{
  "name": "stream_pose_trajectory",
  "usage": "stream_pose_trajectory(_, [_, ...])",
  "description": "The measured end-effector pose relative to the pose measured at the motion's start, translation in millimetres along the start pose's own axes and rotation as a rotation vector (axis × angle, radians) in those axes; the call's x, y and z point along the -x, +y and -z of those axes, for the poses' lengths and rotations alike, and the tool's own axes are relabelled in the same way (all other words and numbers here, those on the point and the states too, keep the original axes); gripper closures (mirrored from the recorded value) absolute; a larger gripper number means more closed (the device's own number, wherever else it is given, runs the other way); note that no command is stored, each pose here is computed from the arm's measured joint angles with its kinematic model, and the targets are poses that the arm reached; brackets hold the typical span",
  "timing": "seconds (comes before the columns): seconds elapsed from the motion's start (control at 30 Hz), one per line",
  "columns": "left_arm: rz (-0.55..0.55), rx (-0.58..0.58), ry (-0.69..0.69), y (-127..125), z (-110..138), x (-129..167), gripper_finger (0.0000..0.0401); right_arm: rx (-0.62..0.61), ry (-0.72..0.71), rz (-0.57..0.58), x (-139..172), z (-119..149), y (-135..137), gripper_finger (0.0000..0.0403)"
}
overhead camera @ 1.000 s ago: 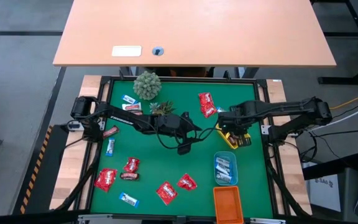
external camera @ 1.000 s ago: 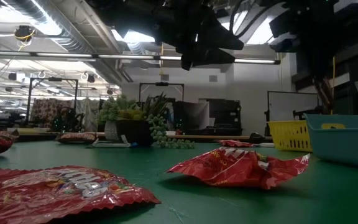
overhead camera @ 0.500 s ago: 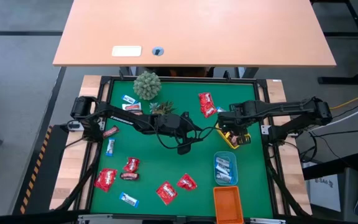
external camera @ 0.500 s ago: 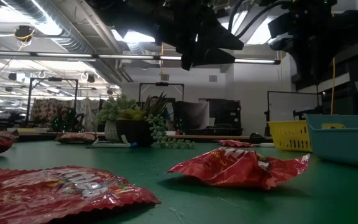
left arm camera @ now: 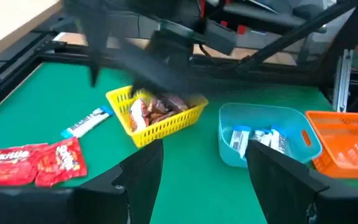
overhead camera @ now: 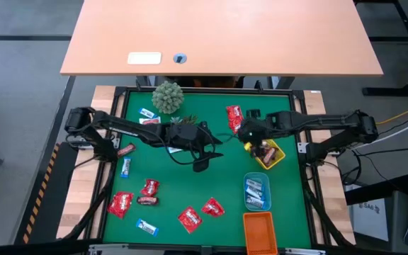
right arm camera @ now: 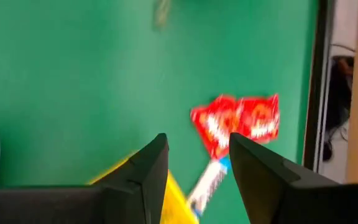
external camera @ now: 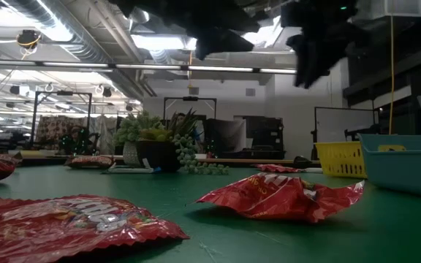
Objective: Sort candy
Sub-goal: Put the red candy into the orange bin
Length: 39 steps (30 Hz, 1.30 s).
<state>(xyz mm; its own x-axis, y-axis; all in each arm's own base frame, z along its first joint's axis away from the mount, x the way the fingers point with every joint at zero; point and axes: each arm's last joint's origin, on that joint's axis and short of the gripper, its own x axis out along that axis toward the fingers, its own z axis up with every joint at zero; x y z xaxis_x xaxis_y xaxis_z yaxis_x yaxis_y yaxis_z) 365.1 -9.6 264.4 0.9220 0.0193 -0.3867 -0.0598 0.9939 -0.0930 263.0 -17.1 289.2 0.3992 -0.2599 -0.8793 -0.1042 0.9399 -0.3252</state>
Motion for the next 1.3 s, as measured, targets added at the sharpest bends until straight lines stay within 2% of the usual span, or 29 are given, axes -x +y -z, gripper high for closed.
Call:
stream_pose_trajectory(0.17, [-0.007,-0.003,0.053,0.4,-2.9,15.3,0.0177,-0.100,-0.099,0.041,-3.9,-5.2,-22.2,0.0232])
stream_pose_trajectory(0.33, [-0.009,-0.004,0.072,0.5,-3.4,20.0,0.0177,-0.226,-0.110,0.066,-9.6,-3.0,-38.6,0.0226])
stream_pose_trajectory(0.47, [-0.017,-0.001,0.079,3.8,-3.0,19.9,0.0177,-0.304,-0.054,0.070,-27.3,-1.2,-48.8,0.0192])
stream_pose_trajectory(0.6, [-0.031,0.006,0.089,9.9,-2.6,19.8,0.0177,-0.404,0.025,0.075,-58.2,-1.0,-57.5,0.0151])
stream_pose_trajectory(0.73, [-0.046,0.013,0.087,15.7,-3.3,19.8,0.0177,-0.565,0.085,0.084,-90.3,1.6,-67.6,0.0127])
stream_pose_trajectory(0.93, [-0.053,0.016,0.087,18.0,-3.3,19.6,0.0177,-0.769,0.192,0.081,-128.7,14.3,-79.7,0.0123])
stream_pose_trajectory(1.1, [-0.052,0.016,0.087,18.0,-3.2,19.6,0.0177,-0.875,0.219,-0.002,-145.3,19.2,-82.3,0.0123])
stream_pose_trajectory(1.3, [-0.053,0.017,0.089,18.1,-3.0,19.5,0.0177,-0.899,0.274,0.000,-160.8,22.0,-77.8,0.0123])
